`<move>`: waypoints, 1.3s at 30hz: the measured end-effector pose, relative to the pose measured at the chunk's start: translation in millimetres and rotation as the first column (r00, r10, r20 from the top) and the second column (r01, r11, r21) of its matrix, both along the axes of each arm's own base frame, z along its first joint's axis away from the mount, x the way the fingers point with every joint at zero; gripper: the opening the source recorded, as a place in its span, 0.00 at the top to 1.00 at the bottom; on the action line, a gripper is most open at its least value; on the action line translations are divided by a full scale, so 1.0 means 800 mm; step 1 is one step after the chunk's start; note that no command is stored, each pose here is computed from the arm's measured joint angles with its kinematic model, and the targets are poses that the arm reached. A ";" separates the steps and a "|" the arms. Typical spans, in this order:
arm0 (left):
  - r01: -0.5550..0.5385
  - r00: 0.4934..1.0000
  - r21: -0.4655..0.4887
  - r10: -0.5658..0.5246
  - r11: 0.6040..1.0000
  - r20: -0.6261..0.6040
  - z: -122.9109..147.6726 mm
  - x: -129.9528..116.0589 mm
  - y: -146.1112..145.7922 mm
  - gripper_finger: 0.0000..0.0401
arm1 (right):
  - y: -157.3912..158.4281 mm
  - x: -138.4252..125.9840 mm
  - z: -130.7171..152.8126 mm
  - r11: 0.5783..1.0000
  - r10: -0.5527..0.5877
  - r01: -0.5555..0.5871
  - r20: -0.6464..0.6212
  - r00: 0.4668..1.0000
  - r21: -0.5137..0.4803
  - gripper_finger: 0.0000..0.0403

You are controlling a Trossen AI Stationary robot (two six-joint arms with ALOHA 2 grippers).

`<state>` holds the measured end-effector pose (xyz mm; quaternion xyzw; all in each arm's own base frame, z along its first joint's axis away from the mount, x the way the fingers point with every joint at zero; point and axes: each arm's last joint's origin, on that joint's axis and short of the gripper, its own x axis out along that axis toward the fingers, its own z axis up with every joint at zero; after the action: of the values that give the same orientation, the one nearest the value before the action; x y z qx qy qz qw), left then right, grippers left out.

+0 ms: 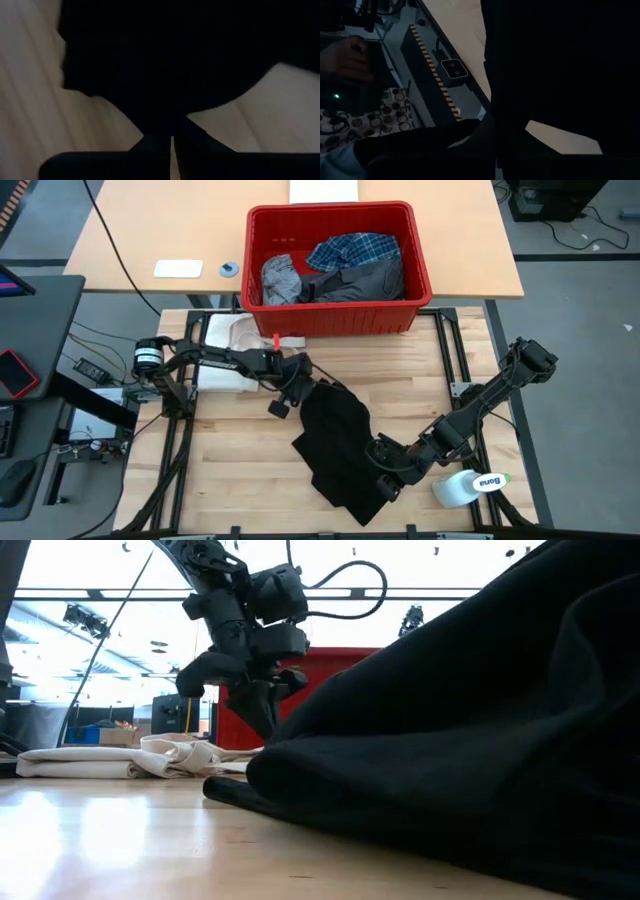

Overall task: Fold Laundry from Bin
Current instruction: Fold the black shirt

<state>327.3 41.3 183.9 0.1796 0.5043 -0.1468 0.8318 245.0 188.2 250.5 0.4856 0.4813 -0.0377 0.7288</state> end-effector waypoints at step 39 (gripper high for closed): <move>-0.405 0.368 0.390 -0.244 0.827 0.897 0.530 -0.185 -0.160 1.00 | -0.149 -0.179 0.418 0.907 0.414 -0.103 0.822 0.392 -0.408 0.99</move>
<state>179.1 -86.5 607.5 0.4359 -0.0232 0.1762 0.8823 101.8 69.3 585.2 0.2357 0.0809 0.2695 0.9302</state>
